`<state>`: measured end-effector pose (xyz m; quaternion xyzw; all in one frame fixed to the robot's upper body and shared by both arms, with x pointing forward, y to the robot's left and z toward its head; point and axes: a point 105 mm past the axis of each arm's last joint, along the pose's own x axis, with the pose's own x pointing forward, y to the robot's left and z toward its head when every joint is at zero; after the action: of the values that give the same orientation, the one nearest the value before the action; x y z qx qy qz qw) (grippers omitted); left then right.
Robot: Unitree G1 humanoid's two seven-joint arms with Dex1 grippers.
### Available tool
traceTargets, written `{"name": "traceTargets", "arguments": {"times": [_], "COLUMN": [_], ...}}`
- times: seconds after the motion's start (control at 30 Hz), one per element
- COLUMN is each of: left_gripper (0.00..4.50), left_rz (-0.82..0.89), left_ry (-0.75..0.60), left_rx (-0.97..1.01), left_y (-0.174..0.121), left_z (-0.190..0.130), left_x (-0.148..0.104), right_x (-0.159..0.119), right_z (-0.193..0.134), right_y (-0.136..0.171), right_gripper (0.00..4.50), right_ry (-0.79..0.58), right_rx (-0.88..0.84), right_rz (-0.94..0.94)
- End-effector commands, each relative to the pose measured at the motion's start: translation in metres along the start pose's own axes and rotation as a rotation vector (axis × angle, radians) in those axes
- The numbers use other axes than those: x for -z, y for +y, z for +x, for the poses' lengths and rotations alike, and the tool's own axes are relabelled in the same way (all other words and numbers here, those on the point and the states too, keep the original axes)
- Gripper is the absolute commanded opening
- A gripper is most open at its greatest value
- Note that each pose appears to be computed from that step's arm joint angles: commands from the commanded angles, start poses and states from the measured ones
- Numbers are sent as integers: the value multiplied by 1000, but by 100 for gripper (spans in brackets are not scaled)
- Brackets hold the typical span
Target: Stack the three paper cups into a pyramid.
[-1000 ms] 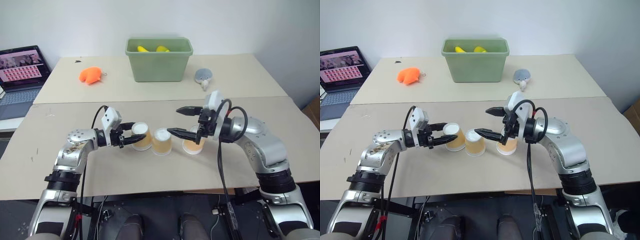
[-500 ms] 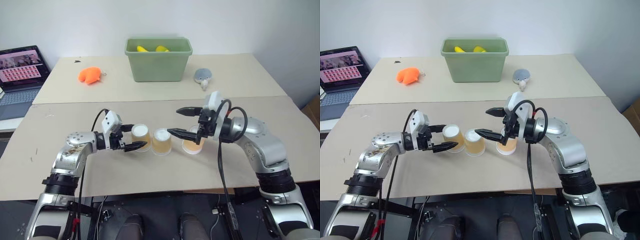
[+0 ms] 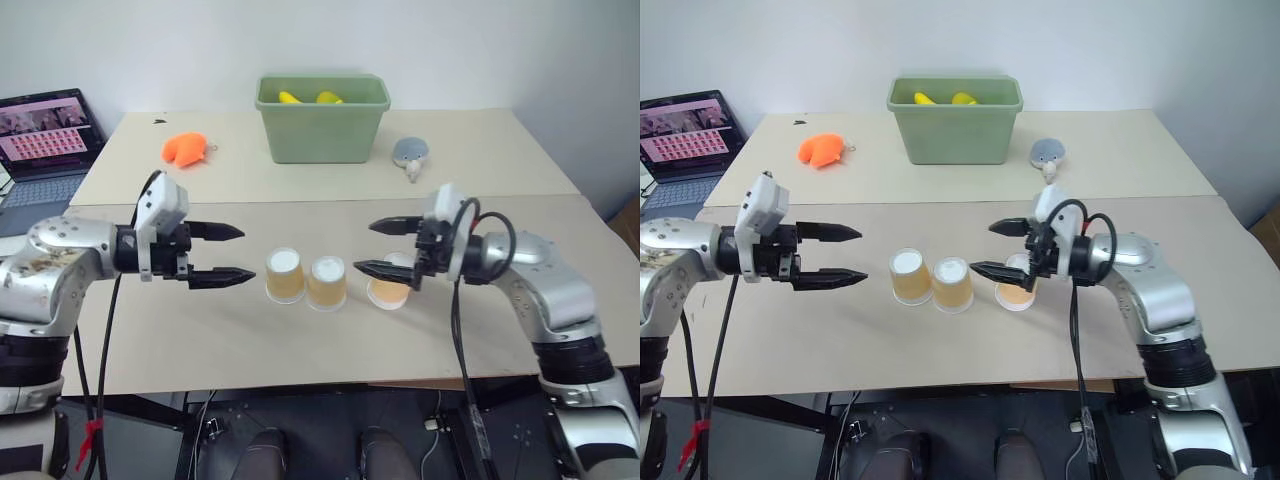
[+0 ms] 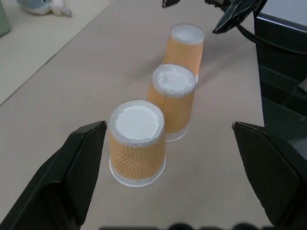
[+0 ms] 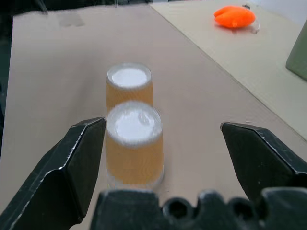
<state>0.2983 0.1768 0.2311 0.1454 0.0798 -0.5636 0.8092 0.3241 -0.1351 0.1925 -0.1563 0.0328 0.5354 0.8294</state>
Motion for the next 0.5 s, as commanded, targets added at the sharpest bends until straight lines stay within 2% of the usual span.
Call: {"name": "traceTargets", "arguments": {"times": [0.03,0.27,0.5], "left_gripper": [448,448,448], "left_rz": [42,48,54], "left_ry": [-8,-14,-11], "left_rx": [8,6,1], "left_y": [-4,-7,-10], "left_z": [0,4,4], "left_x": [-10,-13,-16], "right_x": [3,33,39], "right_z": [-23,-28,-8], "right_y": [-10,-14,-15], "right_gripper": [450,450,450], "right_ry": [20,73,50], "right_rx": [25,44,42], "right_rz": [-27,24,37]}}
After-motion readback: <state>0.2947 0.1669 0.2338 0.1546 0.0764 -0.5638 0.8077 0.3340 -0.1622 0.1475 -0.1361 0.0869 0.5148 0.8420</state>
